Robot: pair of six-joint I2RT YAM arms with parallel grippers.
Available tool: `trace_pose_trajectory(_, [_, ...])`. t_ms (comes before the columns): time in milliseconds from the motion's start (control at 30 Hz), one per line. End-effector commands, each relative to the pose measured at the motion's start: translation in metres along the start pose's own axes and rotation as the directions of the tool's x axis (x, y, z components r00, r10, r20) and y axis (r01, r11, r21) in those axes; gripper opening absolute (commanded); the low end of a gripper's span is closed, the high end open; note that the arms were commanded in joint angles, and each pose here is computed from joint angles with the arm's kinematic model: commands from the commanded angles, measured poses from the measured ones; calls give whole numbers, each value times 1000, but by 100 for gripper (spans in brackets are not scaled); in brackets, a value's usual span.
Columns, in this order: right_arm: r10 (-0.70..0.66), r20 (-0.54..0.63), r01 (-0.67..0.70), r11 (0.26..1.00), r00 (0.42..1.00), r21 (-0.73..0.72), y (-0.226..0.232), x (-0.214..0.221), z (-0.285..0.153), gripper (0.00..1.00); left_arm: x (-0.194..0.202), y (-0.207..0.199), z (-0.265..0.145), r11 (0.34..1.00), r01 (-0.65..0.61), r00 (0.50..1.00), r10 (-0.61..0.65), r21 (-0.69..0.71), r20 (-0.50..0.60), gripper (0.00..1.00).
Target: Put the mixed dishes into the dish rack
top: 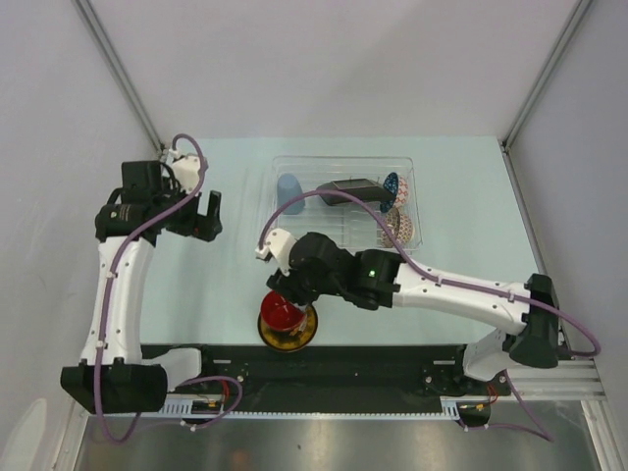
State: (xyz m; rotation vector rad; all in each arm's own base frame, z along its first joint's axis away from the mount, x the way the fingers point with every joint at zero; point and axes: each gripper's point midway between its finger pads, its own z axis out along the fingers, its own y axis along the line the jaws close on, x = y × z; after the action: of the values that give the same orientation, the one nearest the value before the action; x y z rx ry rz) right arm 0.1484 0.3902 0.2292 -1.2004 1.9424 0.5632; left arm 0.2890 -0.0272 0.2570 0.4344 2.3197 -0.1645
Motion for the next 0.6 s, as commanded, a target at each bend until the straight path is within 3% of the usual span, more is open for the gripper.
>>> trace_pose_trajectory(0, [-250,68,252,967,966,-31,4,-32,24,61,16,-11,-11,997,11,1000,-13,70,28,100])
trace_pose_trajectory(100, [-329,-38,327,944,944,-53,8,-20,49,59,19,-10,-13,997,23,999,-26,74,42,100])
trace_pose_trajectory(133, [-375,-133,368,927,918,-75,7,2,67,59,21,-9,-13,997,31,998,-34,74,43,100])
trace_pose_trajectory(267, [-445,-239,434,896,863,-98,11,17,89,54,22,-10,-8,993,60,997,-65,98,43,100])
trace_pose_trajectory(567, [-439,-259,411,898,860,-157,10,28,87,51,20,-5,-4,993,70,996,-75,92,48,100])
